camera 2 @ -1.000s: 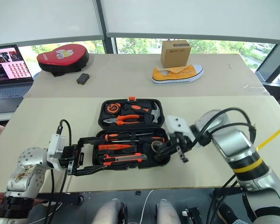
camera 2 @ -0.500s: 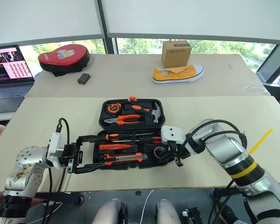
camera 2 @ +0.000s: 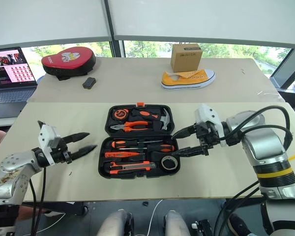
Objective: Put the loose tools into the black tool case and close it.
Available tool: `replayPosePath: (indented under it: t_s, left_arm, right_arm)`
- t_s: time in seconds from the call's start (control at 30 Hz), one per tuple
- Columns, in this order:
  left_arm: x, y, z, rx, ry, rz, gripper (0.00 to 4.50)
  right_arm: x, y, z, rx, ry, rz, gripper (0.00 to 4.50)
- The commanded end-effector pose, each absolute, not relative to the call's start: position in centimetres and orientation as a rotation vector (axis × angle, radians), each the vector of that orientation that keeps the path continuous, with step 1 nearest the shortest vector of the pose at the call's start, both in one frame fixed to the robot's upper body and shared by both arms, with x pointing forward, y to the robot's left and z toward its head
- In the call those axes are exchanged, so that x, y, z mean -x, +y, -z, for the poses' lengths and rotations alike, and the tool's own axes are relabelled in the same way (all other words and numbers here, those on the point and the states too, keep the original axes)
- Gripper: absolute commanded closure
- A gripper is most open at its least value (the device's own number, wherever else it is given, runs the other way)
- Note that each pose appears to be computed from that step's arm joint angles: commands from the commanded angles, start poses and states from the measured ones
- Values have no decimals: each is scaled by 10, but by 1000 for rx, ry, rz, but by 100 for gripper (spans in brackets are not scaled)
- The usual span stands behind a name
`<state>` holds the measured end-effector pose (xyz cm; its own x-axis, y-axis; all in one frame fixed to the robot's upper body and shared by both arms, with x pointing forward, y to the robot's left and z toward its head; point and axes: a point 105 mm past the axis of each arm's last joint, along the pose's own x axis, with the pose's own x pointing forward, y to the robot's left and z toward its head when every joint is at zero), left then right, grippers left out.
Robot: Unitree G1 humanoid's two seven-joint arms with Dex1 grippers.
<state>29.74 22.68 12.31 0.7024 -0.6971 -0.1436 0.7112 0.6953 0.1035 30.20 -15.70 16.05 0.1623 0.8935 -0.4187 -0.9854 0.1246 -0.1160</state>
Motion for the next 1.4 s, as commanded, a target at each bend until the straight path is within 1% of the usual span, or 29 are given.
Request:
replayPosePath:
  t_s: [0.03,0.1,0.13,0.17,0.2,0.23,0.33,0.5,0.67,0.8,0.97,1.17,1.27,1.3,1.37,1.4]
  left_arm:
    - [-298,221,-131,-178,75,789,291]
    - [-299,222,-127,-182,89,776,349]
    - [-300,223,-126,-186,93,771,397]
    - [-305,225,-123,-194,108,738,426]
    - [-312,228,-120,-203,123,700,449]
    - [-319,228,-117,-207,136,668,450]
    - [-330,220,-110,-192,185,664,450]
    - [-333,196,-99,-181,240,752,450]
    - [-333,172,-96,-176,250,843,450]
    - [-334,151,-97,-173,219,899,450]
    - [-333,138,-93,-164,213,934,450]
    - [-334,138,-89,-124,223,921,450]
    - [-340,151,-93,-105,218,859,450]
    - [-341,157,-96,-103,217,834,398]
    - [-341,169,-98,-116,237,806,343]
    - [-336,176,-102,-120,258,820,317]
  right_arm:
    - [-313,-170,-155,481,232,-1294,253]
    - [-319,-172,-150,491,224,-1257,310]
    - [-320,-172,-148,503,223,-1249,351]
    - [-330,-173,-142,543,219,-1200,379]
    - [-340,-172,-138,585,200,-1145,421]
    - [-350,-169,-135,617,176,-1100,445]
    - [-367,-157,-128,656,153,-1056,445]
    - [-374,-144,-113,655,173,-1086,445]
    - [-365,-137,-116,621,173,-1152,445]
    - [-355,-146,-118,616,186,-1146,445]
    - [-339,-160,-117,591,230,-1121,445]
    - [-328,-172,-111,535,274,-1062,445]
    - [-323,-173,-109,514,277,-1044,445]
    - [-323,-174,-109,508,273,-1034,450]
    - [-324,-178,-116,482,246,-1003,450]
    - [-328,-183,-126,434,231,-970,450]
